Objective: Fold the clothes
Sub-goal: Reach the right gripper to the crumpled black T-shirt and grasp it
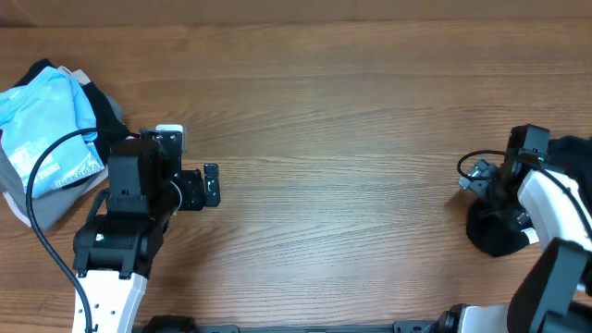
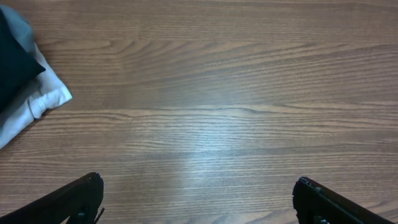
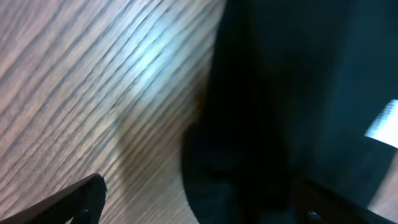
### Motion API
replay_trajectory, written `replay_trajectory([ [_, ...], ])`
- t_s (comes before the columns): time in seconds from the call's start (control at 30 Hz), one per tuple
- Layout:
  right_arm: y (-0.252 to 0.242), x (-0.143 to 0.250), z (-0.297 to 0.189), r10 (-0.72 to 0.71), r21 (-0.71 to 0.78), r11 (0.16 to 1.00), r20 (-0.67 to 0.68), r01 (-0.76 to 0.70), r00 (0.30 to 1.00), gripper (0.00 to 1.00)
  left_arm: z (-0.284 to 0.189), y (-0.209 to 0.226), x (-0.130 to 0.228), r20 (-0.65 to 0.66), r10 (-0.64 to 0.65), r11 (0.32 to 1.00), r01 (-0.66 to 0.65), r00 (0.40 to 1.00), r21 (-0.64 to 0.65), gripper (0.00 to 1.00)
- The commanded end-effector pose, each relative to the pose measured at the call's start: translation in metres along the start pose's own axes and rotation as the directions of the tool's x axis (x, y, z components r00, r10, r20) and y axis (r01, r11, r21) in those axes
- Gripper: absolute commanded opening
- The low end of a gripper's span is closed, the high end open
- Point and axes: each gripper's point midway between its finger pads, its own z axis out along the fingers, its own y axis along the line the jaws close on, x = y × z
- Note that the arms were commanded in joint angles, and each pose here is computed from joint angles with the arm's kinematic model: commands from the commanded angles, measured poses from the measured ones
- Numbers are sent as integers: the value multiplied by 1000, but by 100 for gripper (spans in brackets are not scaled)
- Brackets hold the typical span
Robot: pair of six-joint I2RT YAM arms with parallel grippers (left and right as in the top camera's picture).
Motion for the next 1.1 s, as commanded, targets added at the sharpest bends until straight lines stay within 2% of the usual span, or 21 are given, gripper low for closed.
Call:
replay_trajectory([
  [0.0,14,-1,10,-34,-47,998,-23,33,999,97,-5,-5,-12,34,7,1000,-8,999,19,100],
  [0.13,19,-1,27,-41,-50,998,-42,38,998,98,-5,-5,-14,38,-27,999,26,999,20,100],
  [0.2,16,5,37,-43,-29,999,-76,41,996,92,-5,-5,-14,38,-27,999,26,999,20,100],
  [0.27,10,9,43,-43,6,999,-89,44,995,79,-5,-5,-13,37,-27,999,26,999,20,100],
  [0.37,0,14,51,-42,55,997,-109,48,993,45,-5,-5,-13,37,-27,999,26,999,20,100],
  [0.47,4,15,50,-42,35,998,-116,46,992,22,-5,-5,-13,37,-27,999,26,999,20,100],
  [0.53,22,22,44,-79,-71,995,-164,68,983,20,-5,-5,-13,37,-27,999,26,999,20,100],
  [0.57,43,27,36,-172,-205,970,-185,133,968,20,-5,-5,-13,37,-27,999,26,999,20,100],
  [0.6,77,32,15,-283,-410,892,-177,190,943,18,-4,-5,-13,37,-26,999,26,999,20,100],
  [0.67,105,36,-10,-350,-547,809,-153,216,924,17,-4,-5,-14,39,-27,999,26,999,18,100],
  [0.73,169,54,-79,-485,-778,568,-54,268,873,17,-4,-5,-17,52,-25,1000,25,998,18,100],
  [0.8,206,67,-119,-558,-833,434,51,343,829,17,-5,-5,-21,68,-24,1000,23,997,20,100],
  [0.87,239,75,-143,-583,-823,384,135,418,801,17,-5,-6,-26,89,-23,1000,21,996,23,100],
  [0.93,265,80,-160,-585,-797,354,220,490,781,17,-5,-6,-29,100,-23,1000,20,995,24,100],
  [0.97,287,83,-172,-578,-745,337,318,575,751,17,-5,-6,-30,105,-22,1000,20,994,24,100],
  [1.07,311,77,-188,-520,-655,395,419,645,744,17,-5,-6,-31,108,-22,999,20,994,25,100],
])
